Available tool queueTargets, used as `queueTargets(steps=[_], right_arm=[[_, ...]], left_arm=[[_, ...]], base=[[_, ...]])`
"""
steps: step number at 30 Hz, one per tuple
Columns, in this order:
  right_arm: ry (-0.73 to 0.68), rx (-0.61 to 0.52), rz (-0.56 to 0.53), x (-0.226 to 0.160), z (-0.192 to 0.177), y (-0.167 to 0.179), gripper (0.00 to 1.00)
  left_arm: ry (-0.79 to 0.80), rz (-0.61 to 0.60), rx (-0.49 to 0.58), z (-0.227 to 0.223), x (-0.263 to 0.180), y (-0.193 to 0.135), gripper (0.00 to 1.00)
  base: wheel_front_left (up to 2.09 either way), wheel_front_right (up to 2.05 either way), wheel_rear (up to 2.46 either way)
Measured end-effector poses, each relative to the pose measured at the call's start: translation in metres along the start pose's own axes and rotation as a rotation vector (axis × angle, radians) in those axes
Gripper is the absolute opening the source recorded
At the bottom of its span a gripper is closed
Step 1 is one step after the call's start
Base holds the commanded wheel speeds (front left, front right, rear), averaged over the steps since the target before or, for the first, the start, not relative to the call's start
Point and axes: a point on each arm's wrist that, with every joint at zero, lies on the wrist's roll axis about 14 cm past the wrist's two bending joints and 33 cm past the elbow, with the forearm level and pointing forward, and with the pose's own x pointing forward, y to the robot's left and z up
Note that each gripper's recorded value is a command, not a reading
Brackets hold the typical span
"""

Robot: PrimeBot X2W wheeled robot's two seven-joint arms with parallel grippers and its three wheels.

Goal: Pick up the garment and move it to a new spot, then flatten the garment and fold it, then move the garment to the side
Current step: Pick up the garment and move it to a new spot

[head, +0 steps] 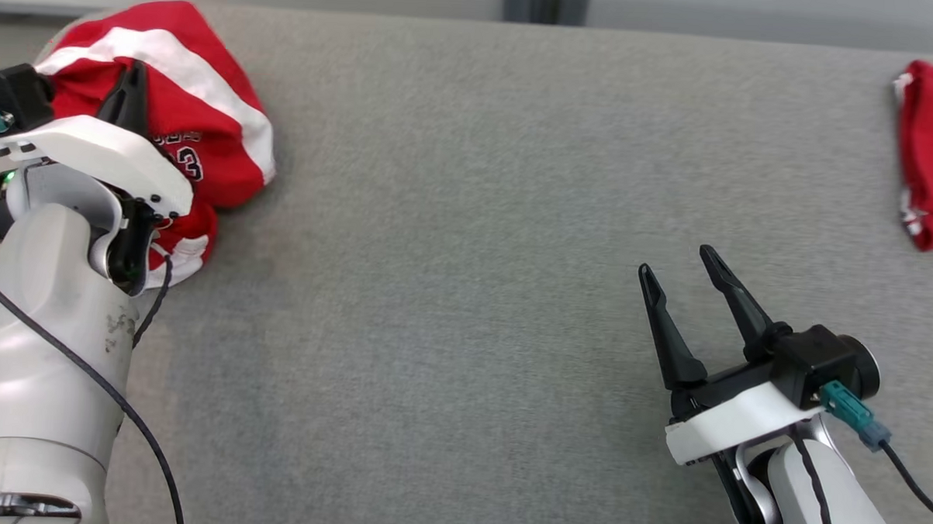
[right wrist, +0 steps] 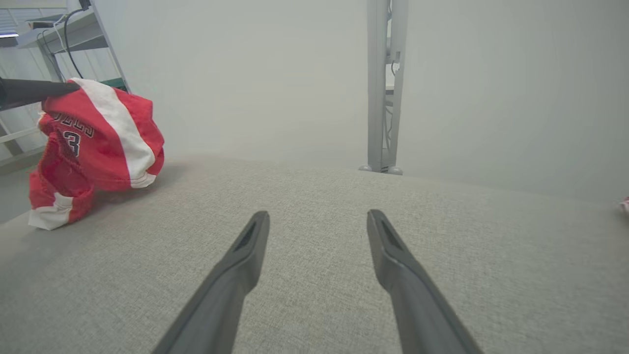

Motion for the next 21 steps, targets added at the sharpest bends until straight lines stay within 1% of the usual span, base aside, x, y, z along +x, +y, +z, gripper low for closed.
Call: queueTargets(steps=[9, 16, 21], right_arm=[[-0.083, -0.036, -0.174, -0.053, 0.042, -0.039, 1.00], [-0.139, -0.059, -0.298, -0.095, 0.067, -0.065, 1.00], [-0.174, -0.053, -0.389, -0.126, 0.079, -0.082, 1.00]], left_arm=[[-0.044, -0.262, 0.019, 0.019, -0.004, -0.110, 0.00], [-0.033, -0.474, 0.018, 0.012, -0.021, -0.205, 0.00], [0.001, -0.592, 0.054, -0.005, -0.042, -0.255, 0.00]], base=[[0.00, 0.00, 0.00], [0.00, 0.00, 0.00], [0.00, 0.00, 0.00]])
